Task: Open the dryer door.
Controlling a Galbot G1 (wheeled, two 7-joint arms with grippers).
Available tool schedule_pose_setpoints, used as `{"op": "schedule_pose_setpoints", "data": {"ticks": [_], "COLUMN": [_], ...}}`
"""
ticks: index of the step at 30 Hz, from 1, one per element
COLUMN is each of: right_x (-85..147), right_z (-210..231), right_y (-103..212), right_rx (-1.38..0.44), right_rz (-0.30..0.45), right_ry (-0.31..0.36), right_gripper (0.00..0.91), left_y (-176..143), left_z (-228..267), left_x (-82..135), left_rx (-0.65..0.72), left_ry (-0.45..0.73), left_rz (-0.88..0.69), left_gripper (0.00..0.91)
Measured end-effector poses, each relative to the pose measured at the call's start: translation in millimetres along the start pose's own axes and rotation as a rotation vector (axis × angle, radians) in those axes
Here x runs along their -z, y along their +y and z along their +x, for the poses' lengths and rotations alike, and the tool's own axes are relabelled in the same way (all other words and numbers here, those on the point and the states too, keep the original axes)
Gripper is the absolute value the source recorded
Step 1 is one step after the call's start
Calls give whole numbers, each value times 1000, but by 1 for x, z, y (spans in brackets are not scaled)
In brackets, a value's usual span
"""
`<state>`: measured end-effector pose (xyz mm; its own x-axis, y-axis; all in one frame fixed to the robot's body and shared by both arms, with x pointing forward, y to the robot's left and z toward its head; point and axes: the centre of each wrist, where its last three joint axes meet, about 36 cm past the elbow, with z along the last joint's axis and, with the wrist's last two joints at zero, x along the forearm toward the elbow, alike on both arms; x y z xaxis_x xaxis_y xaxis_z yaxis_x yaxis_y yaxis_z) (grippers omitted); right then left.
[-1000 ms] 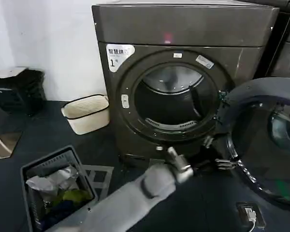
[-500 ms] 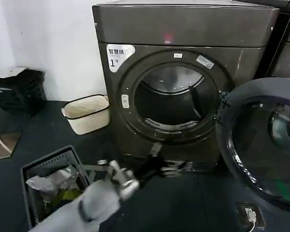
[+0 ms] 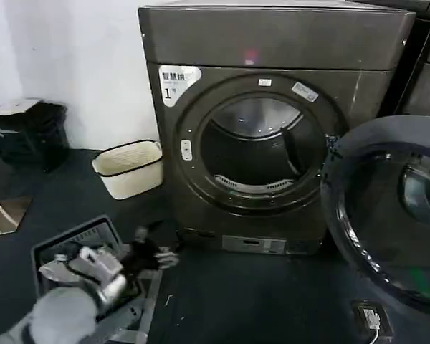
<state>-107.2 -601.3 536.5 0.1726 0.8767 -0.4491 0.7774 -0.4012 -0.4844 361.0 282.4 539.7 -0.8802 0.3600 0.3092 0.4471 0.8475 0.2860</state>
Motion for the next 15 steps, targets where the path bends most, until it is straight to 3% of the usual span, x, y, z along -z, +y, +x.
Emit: {"op": "schedule_pose_setpoints", "data": {"ticks": [6, 15], "right_x": [-3, -8], "right_z": [1, -8], "right_y": [6, -5], "right_rx": [12, 18], "right_rz": [-42, -108], "right_ry": [41, 89], "right_gripper": [907, 907], "left_y": [35, 68], "left_z": [19, 28], "left_x": [14, 27], "left_rx": [122, 261], "left_ry": [226, 438], "left_rz": [162, 448], "left_gripper": [907, 907]}}
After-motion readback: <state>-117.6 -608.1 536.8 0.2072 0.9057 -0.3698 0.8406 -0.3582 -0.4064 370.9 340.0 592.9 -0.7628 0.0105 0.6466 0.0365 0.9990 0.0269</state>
